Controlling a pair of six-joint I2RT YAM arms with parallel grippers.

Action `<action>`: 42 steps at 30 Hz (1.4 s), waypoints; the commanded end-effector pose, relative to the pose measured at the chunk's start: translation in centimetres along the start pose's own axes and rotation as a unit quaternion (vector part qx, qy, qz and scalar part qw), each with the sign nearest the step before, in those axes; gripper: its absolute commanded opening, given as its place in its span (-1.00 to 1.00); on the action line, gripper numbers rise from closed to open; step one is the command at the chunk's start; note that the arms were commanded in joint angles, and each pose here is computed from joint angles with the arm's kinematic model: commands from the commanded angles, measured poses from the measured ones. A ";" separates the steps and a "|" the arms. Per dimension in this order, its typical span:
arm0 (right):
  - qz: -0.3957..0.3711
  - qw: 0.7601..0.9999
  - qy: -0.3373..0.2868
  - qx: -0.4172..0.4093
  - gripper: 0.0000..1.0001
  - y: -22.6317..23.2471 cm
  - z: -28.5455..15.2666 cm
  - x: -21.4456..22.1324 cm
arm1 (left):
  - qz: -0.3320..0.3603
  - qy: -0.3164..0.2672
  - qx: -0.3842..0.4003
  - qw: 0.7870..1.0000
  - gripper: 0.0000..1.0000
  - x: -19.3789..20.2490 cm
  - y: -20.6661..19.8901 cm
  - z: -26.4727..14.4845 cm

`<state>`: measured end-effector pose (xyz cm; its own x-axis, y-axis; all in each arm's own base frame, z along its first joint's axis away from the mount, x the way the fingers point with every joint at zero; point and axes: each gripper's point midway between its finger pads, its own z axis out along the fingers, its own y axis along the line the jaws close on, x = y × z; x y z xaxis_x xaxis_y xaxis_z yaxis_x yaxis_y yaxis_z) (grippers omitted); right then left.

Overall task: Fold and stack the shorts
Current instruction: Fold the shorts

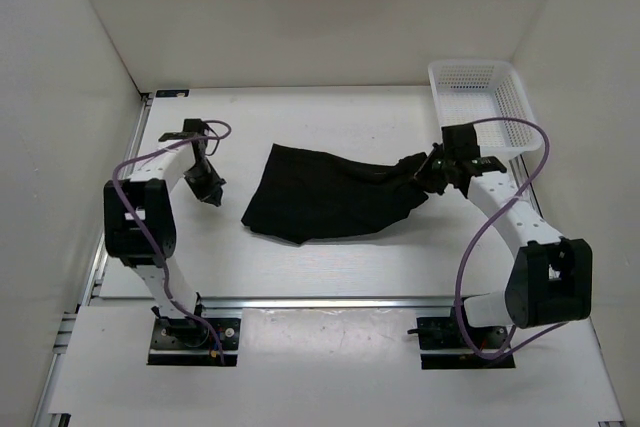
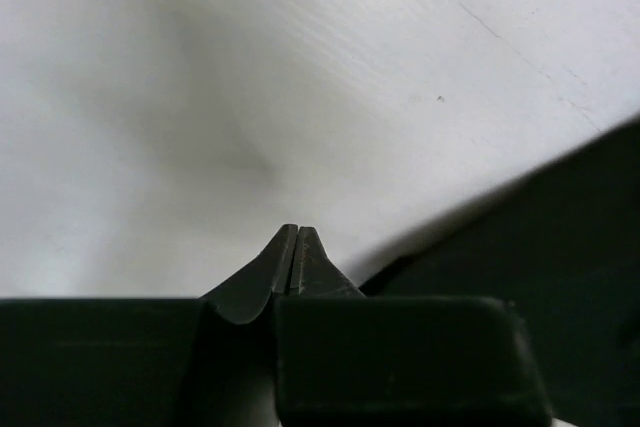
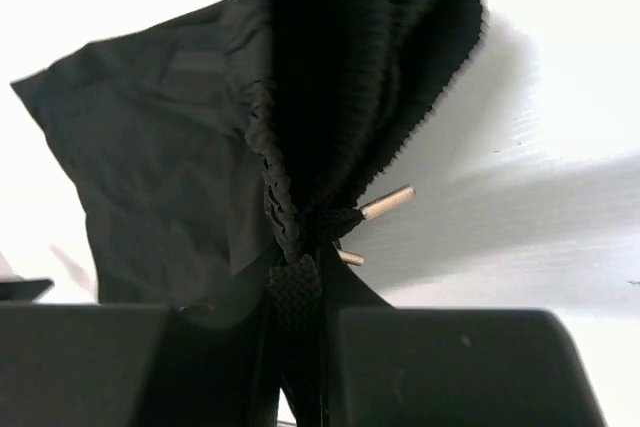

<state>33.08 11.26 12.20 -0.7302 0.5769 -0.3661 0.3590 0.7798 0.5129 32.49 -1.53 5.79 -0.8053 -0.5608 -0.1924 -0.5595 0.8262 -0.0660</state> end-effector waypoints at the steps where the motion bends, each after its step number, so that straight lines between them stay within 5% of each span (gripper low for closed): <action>1: -0.085 0.996 -0.026 0.008 -0.99 1.8 -3.0 -1.1 | 0.016 0.023 0.022 0.999 -0.79 1.1 -2.5 1.9; 11: -0.237 0.971 0.000 -0.004 -0.99 10.1 -3.1 1.5 | 0.088 0.053 0.072 0.992 -0.79 4.2 -9.9 2.6; 16: -0.293 0.955 0.005 -0.041 -0.99 17.2 -4.0 3.3 | 0.083 0.074 0.069 0.991 -0.79 6.2 -9.6 3.6; 23: -0.347 0.935 0.041 -0.057 -0.99 24.3 0.4 9.5 | 0.083 0.069 0.067 0.992 -0.79 6.6 -8.9 3.3; 32: -0.358 0.930 0.068 -0.049 -0.99 26.4 5.8 13.7 | 0.059 0.056 0.082 0.993 -0.79 5.9 -8.7 1.8; 34: -0.353 0.932 0.071 -0.045 -0.99 26.3 6.5 13.9 | 0.049 0.062 0.111 0.991 -0.52 5.8 -8.9 0.5; 35: -0.353 0.932 0.071 -0.045 -0.65 26.5 6.7 14.0 | 0.036 0.071 0.109 0.991 -0.33 5.9 -7.9 0.4; 36: -0.350 0.931 0.079 -0.070 -0.21 27.3 6.8 14.6 | 0.030 0.067 0.117 0.990 0.33 5.6 -7.6 -0.2; 38: -0.351 0.925 0.085 -0.115 0.57 28.7 5.6 15.0 | 0.011 0.046 0.128 0.991 0.88 4.5 -6.5 -2.3; 42: -0.339 0.916 0.055 -0.207 0.79 31.6 0.9 14.1 | -0.009 -0.006 0.132 0.991 0.99 1.7 -4.1 -6.1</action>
<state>34.91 42.58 13.41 -0.8524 -0.1417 -0.5033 -0.3350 0.8871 0.3177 31.66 -8.00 7.08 -0.8246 -0.5562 -0.1035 -0.5157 0.8142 -0.2668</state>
